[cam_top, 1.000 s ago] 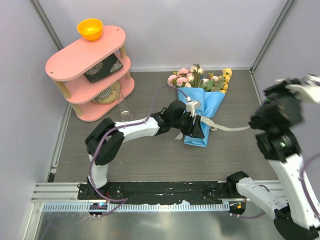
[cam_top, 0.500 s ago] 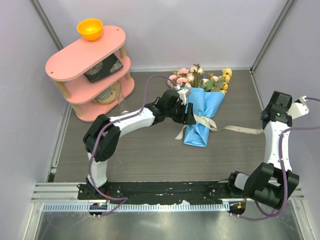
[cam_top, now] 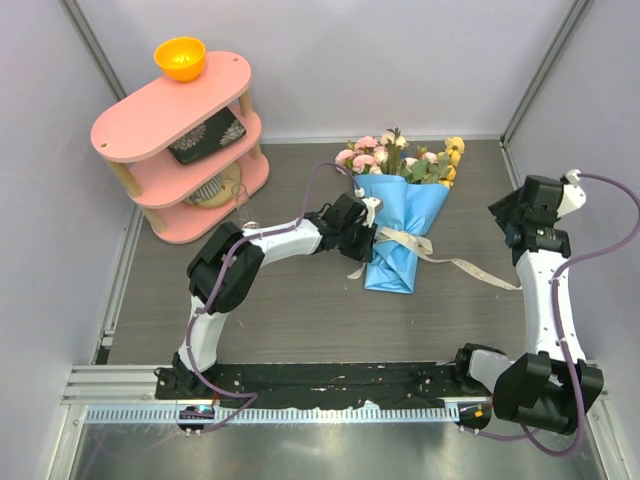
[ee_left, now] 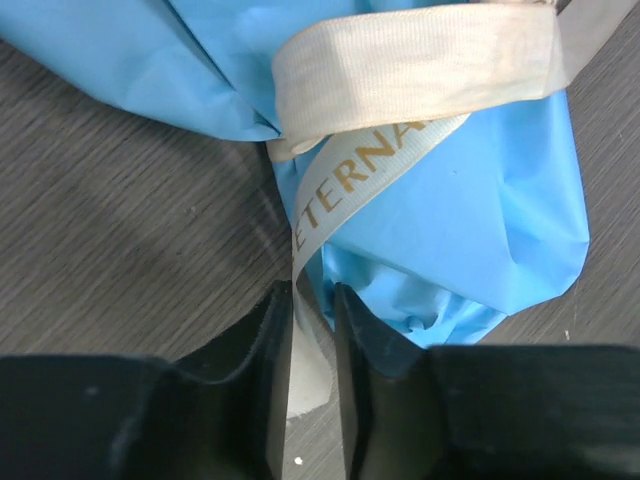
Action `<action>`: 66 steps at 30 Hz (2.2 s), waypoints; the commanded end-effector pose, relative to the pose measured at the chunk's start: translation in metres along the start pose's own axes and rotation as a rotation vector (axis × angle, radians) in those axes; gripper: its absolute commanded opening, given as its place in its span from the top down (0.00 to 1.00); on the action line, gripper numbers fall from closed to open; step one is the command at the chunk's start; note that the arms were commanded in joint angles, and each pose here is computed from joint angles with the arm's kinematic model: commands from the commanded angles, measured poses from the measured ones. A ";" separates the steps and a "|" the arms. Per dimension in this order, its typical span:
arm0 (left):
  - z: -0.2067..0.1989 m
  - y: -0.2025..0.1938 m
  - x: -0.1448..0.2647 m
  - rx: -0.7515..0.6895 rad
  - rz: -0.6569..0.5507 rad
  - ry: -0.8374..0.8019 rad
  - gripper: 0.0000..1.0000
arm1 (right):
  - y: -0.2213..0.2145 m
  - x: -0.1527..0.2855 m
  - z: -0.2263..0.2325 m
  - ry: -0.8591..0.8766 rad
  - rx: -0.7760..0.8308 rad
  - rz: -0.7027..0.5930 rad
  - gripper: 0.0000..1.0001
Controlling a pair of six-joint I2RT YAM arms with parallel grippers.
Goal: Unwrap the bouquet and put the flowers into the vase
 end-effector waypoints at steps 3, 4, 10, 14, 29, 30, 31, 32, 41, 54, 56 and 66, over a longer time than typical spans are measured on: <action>-0.008 0.028 0.021 -0.059 -0.132 0.008 0.87 | -0.017 0.041 0.062 0.377 0.181 0.063 0.35; -0.011 0.030 0.023 -0.063 -0.140 0.001 0.92 | -0.027 0.042 0.067 0.414 0.203 0.109 0.35; -0.026 0.049 0.047 -0.093 -0.200 -0.003 1.00 | -0.091 0.054 0.082 0.559 0.330 0.317 0.31; -0.033 0.062 0.058 -0.098 -0.217 -0.013 1.00 | -0.141 0.063 0.085 0.721 0.330 0.535 0.26; -0.112 0.124 0.238 -0.220 -0.611 -0.211 1.00 | -0.158 0.050 0.053 0.515 0.275 0.437 0.83; -0.115 0.123 0.247 -0.226 -0.625 -0.225 1.00 | -0.154 0.052 0.055 0.526 0.276 0.419 0.80; -0.117 0.119 0.251 -0.229 -0.627 -0.226 1.00 | -0.148 0.056 0.059 0.547 0.288 0.398 0.75; -0.119 0.116 0.256 -0.230 -0.635 -0.225 1.00 | -0.143 0.060 0.062 0.566 0.292 0.383 0.60; -0.077 0.066 0.316 -0.225 -0.708 0.120 1.00 | -0.144 0.045 0.075 0.531 0.478 0.424 0.27; -0.118 -0.040 0.268 -0.312 -0.454 -0.574 1.00 | -0.169 0.020 0.076 0.417 0.404 0.514 0.55; -0.129 -0.042 0.266 -0.322 -0.460 -0.638 1.00 | -0.172 0.020 0.078 0.432 0.395 0.533 0.57; -0.228 -0.009 0.222 -0.431 -0.418 -0.907 1.00 | -0.125 0.035 0.073 0.332 0.473 0.325 0.53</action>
Point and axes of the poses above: each gripper's point midway between its finger pads, its own x axis back along the fingers, its own z axis along the line the jaws close on, y = z × x, the point moved 7 cm from there along x, back along the fingers, and after that the axes turned 8 degrees about -x, right-handed, at the moved point
